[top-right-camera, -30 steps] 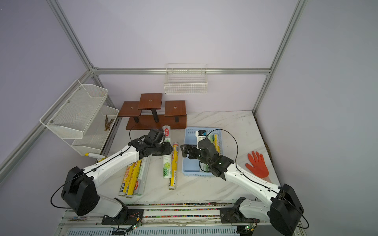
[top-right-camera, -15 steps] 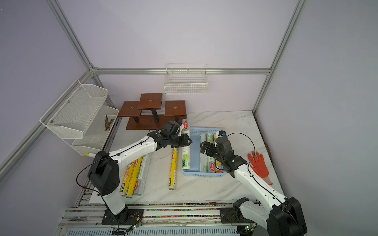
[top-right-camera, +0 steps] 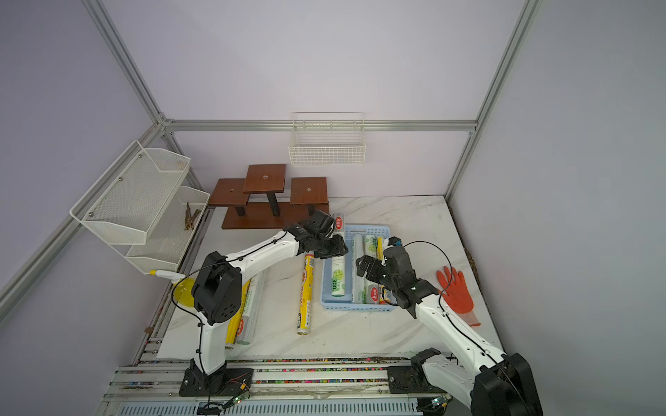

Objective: Put the plastic wrap into the basket
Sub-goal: Place the plastic wrap in the basket.

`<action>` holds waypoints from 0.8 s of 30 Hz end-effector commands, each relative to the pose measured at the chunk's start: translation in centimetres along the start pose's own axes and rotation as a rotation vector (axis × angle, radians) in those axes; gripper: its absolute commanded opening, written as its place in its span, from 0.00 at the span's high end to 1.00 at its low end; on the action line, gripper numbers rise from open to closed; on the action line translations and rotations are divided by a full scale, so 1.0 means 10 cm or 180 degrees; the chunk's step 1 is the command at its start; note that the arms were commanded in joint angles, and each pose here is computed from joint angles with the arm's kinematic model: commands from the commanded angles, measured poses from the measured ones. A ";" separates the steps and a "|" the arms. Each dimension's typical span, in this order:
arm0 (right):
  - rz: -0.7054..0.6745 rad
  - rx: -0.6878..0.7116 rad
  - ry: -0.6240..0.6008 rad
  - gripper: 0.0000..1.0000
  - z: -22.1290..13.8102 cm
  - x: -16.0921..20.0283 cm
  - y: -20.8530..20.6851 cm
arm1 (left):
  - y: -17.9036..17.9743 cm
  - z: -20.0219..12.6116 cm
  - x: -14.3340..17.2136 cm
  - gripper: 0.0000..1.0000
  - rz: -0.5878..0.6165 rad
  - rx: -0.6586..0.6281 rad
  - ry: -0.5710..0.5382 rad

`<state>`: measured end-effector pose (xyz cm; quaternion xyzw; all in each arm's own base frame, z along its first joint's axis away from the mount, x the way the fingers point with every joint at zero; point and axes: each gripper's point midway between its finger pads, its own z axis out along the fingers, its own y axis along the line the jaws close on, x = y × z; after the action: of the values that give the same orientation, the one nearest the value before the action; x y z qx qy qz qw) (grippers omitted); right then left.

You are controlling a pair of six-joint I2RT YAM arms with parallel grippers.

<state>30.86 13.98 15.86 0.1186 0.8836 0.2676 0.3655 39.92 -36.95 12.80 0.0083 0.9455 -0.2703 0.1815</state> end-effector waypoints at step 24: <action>-0.0013 0.0011 0.0159 0.01 0.13 0.11 -0.05 | -0.19 0.19 0.23 0.64 0.0097 -0.0106 0.0293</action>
<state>30.61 14.38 13.88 0.1158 0.8963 0.2649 0.3361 37.61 -39.05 8.12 0.0299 0.9662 -0.2301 0.1123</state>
